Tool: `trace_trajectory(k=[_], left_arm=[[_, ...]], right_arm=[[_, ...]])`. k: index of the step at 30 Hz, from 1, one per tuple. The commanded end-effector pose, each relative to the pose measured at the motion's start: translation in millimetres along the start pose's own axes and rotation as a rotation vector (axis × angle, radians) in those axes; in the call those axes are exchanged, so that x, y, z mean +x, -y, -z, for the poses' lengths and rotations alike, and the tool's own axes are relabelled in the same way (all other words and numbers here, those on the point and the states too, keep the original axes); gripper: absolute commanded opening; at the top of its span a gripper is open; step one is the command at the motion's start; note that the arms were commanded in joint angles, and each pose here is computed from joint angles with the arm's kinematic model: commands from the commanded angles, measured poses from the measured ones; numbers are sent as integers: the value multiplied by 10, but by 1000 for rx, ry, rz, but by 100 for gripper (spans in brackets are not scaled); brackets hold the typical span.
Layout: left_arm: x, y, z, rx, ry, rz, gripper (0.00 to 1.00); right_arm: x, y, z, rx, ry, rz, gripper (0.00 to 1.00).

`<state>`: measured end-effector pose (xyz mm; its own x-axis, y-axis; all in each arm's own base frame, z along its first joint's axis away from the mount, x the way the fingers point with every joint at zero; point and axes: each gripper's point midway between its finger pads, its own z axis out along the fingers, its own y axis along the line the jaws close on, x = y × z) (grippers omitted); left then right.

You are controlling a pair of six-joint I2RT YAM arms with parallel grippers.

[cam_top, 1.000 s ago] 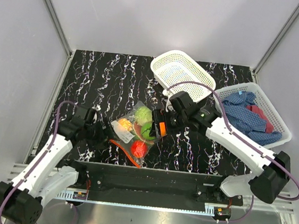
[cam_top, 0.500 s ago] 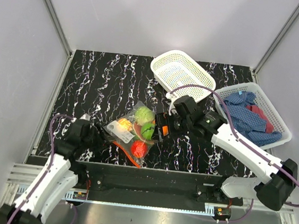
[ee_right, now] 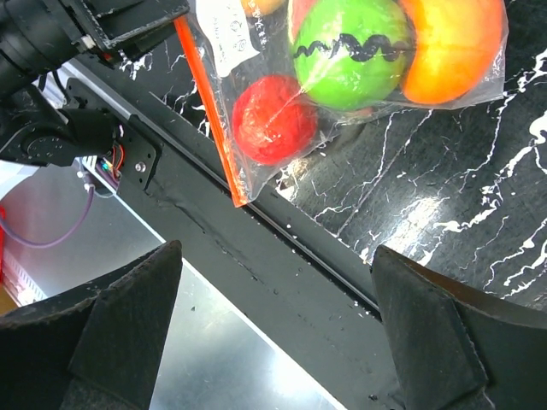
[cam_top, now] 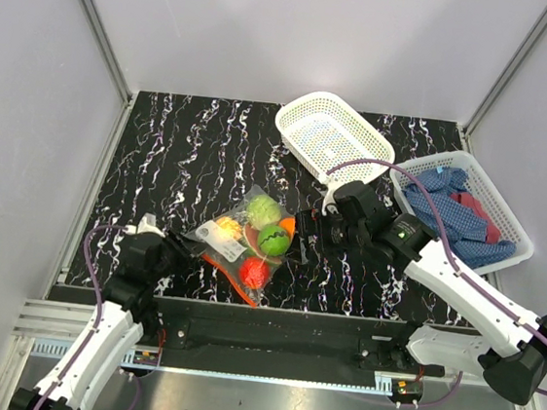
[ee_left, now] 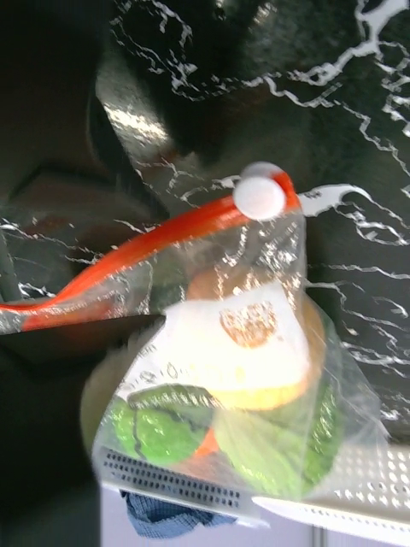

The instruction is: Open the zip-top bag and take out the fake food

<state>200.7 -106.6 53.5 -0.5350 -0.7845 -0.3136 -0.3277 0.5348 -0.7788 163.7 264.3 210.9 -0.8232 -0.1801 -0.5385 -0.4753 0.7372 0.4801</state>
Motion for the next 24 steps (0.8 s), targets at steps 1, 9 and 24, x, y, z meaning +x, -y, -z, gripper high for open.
trace_trajectory(k=[1,9,24], left_arm=[[-169,187,-64,75,69,-22,27],[-245,595,73,124,15,-188,0],[-186,2373,667,586,-247,-711,0]], right_arm=[[-50,-14,39,16,18,0,100],[-171,-14,-5,35,23,53,100],[-872,-486,-3,-113,130,267,100]])
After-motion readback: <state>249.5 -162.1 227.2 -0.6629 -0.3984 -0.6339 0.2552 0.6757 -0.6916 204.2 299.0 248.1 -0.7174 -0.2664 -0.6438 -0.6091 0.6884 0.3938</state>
